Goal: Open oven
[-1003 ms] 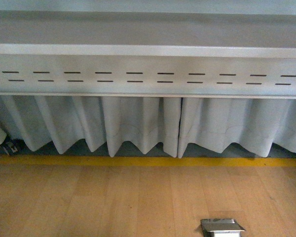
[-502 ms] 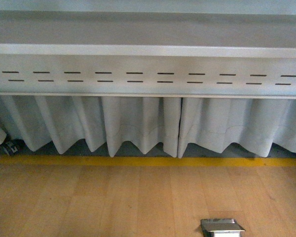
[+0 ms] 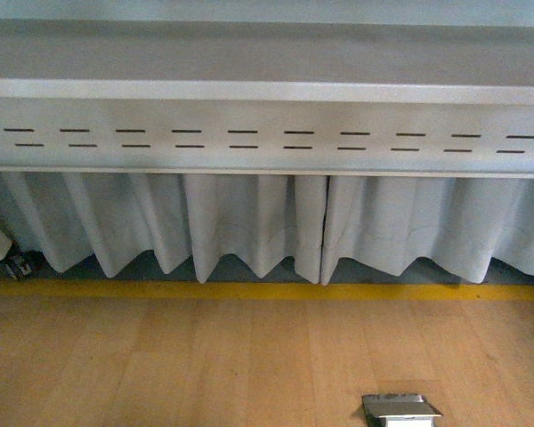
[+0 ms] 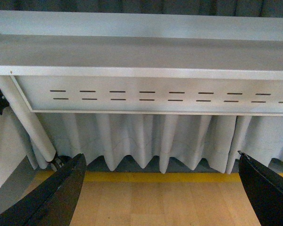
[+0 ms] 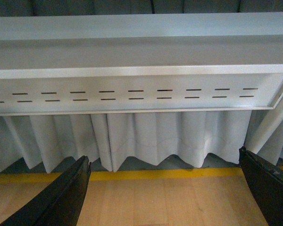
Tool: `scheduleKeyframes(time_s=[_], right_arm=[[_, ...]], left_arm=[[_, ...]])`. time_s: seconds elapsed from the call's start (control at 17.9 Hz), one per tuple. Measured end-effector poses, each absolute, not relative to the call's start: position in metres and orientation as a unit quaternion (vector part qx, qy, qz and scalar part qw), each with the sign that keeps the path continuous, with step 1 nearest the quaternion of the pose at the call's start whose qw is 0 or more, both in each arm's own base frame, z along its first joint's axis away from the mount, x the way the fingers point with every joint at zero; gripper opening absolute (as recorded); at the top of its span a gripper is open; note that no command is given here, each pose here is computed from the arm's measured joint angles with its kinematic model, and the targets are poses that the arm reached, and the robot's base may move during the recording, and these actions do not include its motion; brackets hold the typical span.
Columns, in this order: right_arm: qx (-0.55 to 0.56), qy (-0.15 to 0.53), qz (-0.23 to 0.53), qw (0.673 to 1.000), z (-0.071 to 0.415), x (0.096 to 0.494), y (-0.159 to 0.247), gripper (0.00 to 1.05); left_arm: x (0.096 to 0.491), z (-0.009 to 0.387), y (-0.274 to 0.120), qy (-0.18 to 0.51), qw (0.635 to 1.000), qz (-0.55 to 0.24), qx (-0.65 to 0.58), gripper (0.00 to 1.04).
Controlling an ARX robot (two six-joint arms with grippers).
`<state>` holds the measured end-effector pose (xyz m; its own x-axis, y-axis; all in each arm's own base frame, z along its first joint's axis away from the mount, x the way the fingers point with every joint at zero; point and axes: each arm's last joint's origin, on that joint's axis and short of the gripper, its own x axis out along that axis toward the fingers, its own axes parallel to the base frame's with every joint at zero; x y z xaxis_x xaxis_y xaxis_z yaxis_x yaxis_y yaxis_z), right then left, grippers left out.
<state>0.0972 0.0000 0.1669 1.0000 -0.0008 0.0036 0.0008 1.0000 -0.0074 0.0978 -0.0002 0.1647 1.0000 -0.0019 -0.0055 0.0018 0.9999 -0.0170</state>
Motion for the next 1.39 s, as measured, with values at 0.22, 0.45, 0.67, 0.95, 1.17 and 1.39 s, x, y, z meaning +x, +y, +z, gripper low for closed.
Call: scheduleKeyframes(time_s=[0.22,0.45,0.67,0.95,1.17,1.39], right_arm=[[-0.004,-0.002,0.000,1.000,0.1669,0.0972,0.0000,0.98],[-0.004,-0.002,0.000,1.000,0.1669,0.0972,0.0000,0.98],[-0.004,-0.001,0.000,1.000,0.1667,0.0972,0.0000,0.98],[-0.004,-0.002,-0.001,1.000,0.1669,0.0972,-0.0001,0.98],[-0.002,-0.002,0.000,1.000,0.1669,0.0972,0.0000,0.98],[-0.001,-0.002,0.000,1.000,0.1669,0.0972,0.0000,0.98]], left_arm=[[0.0978,0.1647,-0.0002,0.003,1.000,-0.001,-0.008,0.98],[0.0978,0.1647,-0.0002,0.003,1.000,-0.001,-0.008,0.98],[0.0978,0.1646,-0.0002,0.003,1.000,-0.001,-0.008,0.98],[0.0978,0.1647,-0.0002,0.003,1.000,-0.002,-0.006,0.98],[0.0978,0.1647,-0.0002,0.003,1.000,-0.001,-0.005,0.98],[0.0978,0.1647,-0.0002,0.003,1.000,-0.001,-0.006,0.98]])
